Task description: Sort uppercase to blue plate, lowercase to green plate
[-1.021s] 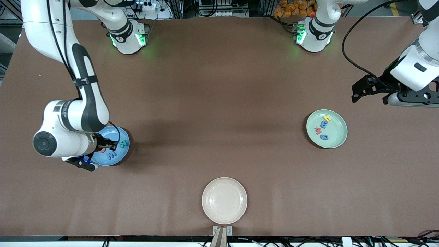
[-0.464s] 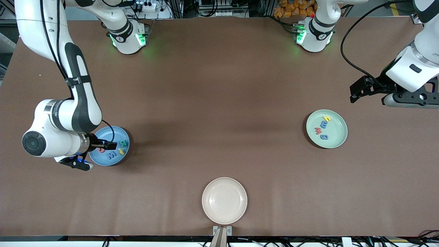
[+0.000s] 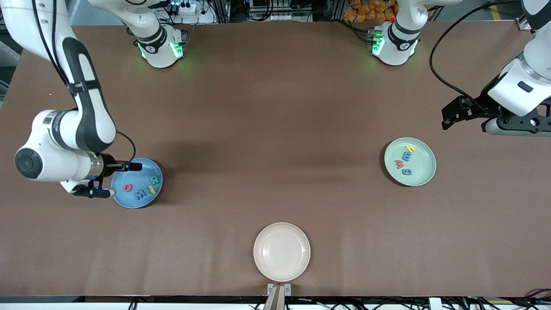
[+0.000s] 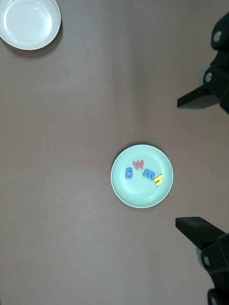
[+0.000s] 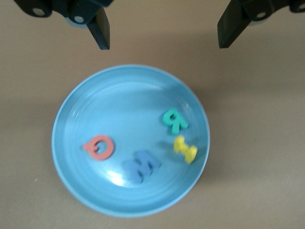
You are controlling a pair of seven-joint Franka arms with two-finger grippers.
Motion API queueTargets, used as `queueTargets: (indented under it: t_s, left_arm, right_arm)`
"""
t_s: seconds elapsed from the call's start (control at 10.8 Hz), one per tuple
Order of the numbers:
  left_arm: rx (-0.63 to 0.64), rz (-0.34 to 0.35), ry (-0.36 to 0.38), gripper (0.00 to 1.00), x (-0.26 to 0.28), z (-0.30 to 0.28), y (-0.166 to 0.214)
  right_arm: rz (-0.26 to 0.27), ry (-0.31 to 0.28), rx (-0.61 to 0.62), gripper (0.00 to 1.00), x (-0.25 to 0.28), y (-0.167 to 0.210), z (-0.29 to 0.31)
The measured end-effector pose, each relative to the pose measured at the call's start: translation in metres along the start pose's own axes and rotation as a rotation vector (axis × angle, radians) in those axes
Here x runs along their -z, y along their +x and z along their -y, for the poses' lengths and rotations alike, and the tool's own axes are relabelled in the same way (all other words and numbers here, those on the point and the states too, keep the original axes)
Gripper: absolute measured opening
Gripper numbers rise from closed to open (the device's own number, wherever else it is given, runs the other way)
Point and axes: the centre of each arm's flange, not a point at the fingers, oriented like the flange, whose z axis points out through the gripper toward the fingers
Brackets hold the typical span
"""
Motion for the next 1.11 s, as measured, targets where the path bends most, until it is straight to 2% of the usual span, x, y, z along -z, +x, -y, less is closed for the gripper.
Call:
queueTargets:
  t_s: [0.28, 0.46, 0.65, 0.93, 1.11]
  left_arm:
    - [0.004, -0.018, 0.0, 1.0, 0.009, 0.003, 0.001]
    - [0.006, -0.018, 0.0, 1.0, 0.009, 0.004, 0.001]
    - [0.006, -0.019, 0.022, 1.0, 0.009, 0.007, 0.001]
    - [0.001, 0.003, 0.049, 1.0, 0.007, 0.008, -0.002]
    - [0.001, 0.013, 0.05, 1.0, 0.006, 0.008, -0.003]
  right_arm:
    - [-0.065, -0.024, 0.081, 1.0, -0.011, -0.06, 0.03]
    - [-0.127, -0.027, 0.09, 1.0, 0.015, -0.077, 0.032]
    - [-0.2, -0.018, 0.075, 1.0, 0.079, -0.083, 0.024]
    - [-0.317, -0.012, 0.069, 1.0, 0.213, -0.094, 0.018]
    - [-0.349, -0.054, 0.087, 1.0, 0.28, -0.113, 0.024]
